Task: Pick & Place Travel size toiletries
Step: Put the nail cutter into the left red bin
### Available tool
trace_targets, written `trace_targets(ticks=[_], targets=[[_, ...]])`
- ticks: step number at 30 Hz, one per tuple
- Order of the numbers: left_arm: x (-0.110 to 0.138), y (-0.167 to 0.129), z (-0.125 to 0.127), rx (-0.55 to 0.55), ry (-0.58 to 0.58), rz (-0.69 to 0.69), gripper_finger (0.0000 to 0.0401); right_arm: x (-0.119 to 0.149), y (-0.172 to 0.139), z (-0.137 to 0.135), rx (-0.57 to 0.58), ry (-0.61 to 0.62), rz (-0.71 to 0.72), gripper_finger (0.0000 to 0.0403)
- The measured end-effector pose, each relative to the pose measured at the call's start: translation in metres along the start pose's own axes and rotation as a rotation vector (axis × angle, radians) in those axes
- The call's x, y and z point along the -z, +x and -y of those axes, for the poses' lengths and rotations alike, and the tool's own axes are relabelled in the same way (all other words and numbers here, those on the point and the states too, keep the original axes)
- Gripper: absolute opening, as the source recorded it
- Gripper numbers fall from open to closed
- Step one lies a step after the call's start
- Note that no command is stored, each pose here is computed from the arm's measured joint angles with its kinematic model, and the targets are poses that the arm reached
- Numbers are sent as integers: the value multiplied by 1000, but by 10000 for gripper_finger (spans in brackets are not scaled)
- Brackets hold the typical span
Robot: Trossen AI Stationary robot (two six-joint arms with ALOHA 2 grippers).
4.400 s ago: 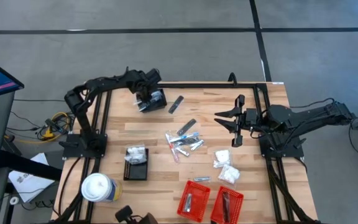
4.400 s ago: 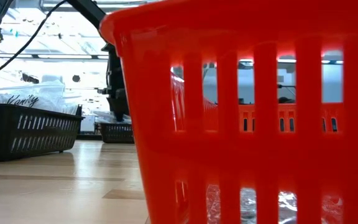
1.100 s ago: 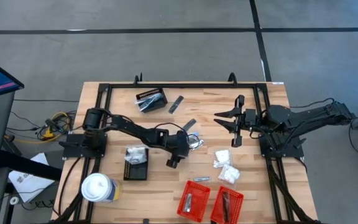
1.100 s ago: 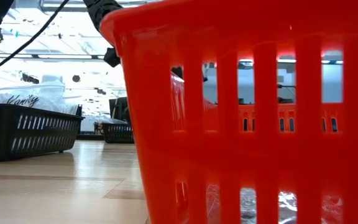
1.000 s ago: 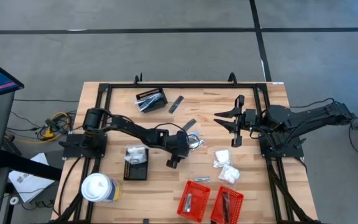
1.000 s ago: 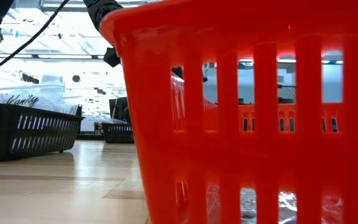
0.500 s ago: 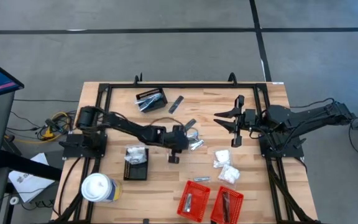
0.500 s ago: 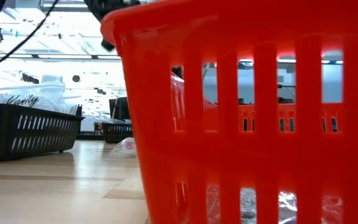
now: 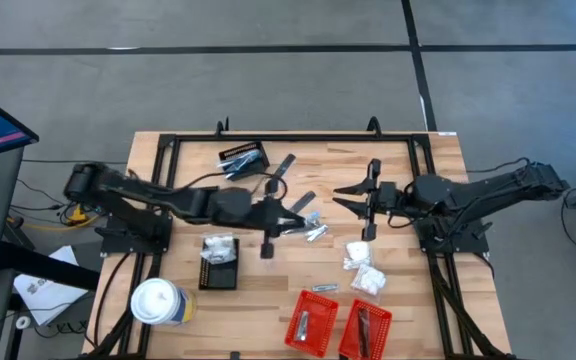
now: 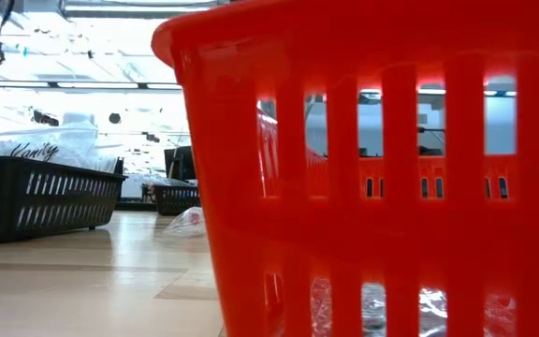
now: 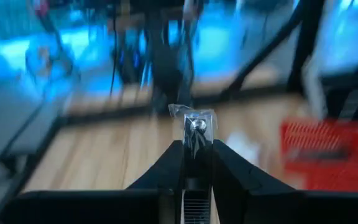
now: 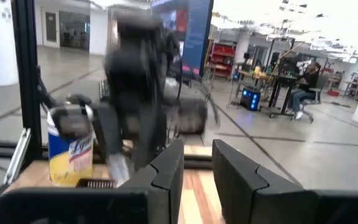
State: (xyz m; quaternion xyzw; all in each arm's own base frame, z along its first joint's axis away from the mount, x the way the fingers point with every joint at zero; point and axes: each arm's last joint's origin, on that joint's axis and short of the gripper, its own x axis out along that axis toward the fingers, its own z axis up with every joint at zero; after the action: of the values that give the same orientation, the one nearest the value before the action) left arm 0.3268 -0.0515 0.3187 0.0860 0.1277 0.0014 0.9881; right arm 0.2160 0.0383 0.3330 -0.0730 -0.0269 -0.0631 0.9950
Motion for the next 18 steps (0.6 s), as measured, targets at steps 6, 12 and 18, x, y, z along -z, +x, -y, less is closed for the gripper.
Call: trace_targets(ticks=[6, 12, 18], targets=[[-27, -13, 15, 25, 58, 235, 46, 5, 15, -6, 6, -8, 35, 77], [-38, -18, 20, 16, 107, 343, 46, -3, 14, -12, -33, -3, 122, 77], [-50, -22, 16, -3, 125, 488, 46, -9, 10, -24, -137, -35, 164, 79]])
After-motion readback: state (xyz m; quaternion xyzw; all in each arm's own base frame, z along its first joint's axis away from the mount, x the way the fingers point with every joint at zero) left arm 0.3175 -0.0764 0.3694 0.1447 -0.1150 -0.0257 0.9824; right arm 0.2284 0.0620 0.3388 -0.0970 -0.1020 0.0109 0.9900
